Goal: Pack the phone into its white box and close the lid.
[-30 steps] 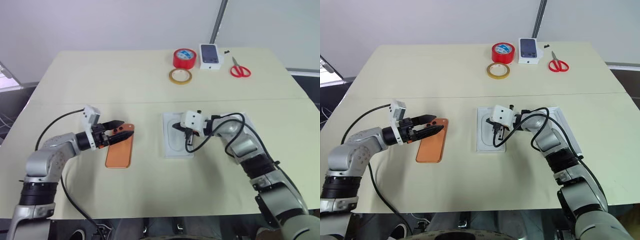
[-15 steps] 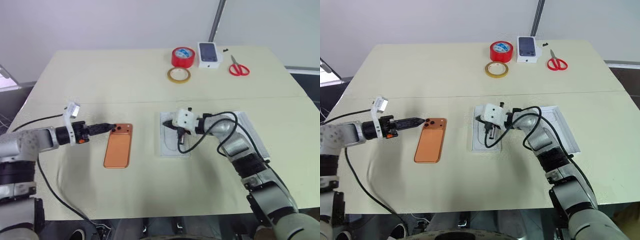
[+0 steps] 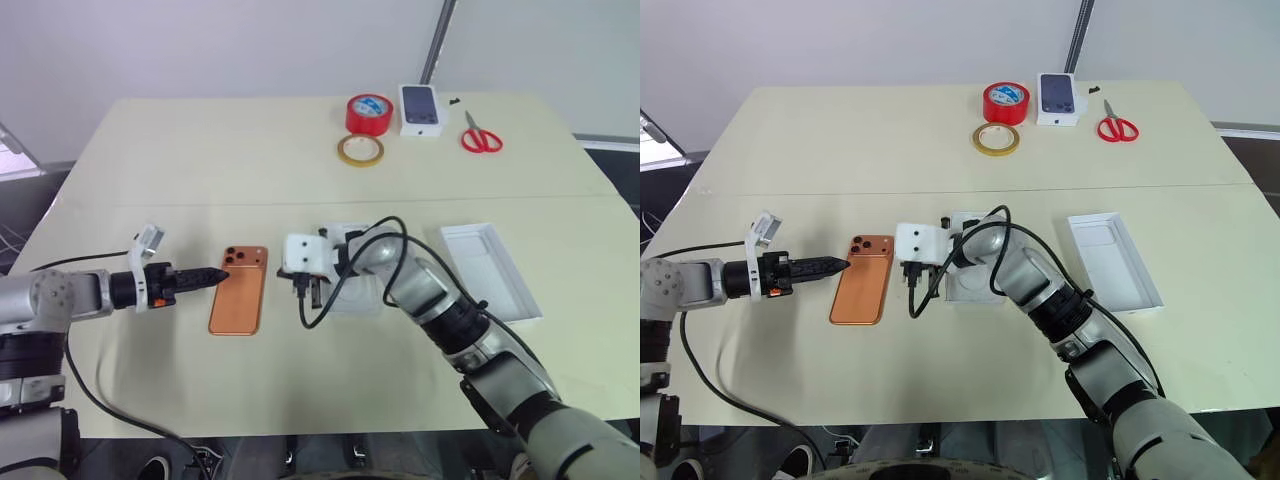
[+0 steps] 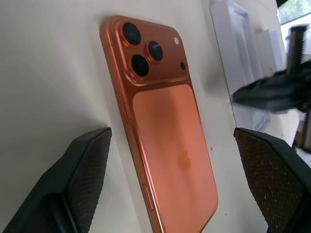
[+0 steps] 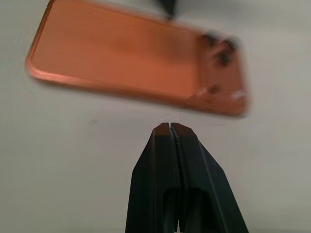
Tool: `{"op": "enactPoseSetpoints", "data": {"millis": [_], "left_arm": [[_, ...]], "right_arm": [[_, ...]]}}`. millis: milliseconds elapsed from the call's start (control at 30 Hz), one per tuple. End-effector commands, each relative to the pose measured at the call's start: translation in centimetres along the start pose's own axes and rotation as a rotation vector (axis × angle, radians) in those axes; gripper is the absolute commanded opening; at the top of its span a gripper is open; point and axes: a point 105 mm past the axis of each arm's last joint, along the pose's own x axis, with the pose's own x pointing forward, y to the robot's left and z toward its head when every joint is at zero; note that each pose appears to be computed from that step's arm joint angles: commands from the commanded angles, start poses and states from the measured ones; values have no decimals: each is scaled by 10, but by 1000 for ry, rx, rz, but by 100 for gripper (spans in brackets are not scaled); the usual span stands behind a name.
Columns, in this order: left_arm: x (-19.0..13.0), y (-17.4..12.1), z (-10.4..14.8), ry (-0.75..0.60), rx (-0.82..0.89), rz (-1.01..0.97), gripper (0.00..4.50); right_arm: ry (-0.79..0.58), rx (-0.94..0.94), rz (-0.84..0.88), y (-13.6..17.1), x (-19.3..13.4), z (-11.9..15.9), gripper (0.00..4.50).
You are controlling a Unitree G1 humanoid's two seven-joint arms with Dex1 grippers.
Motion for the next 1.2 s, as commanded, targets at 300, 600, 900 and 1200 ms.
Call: {"op": "enactPoseSetpoints", "data": {"millis": [300,600,900,1200], "left_arm": [[19,13,-24,12,-91,71,425],[42,-10,-30,55,-151,-11,425],[44,-32,-21,90,-118,-65,425],[37,-20,-7,17,-110,-14,425]], "right_arm": [[96,-19,-26,-5,30,-9,4],[86,-13,-25,-4,35,-7,4],[90,-5,-47,-10,32,-10,4],[85,0,-71,-15,30,-11,4]]}}
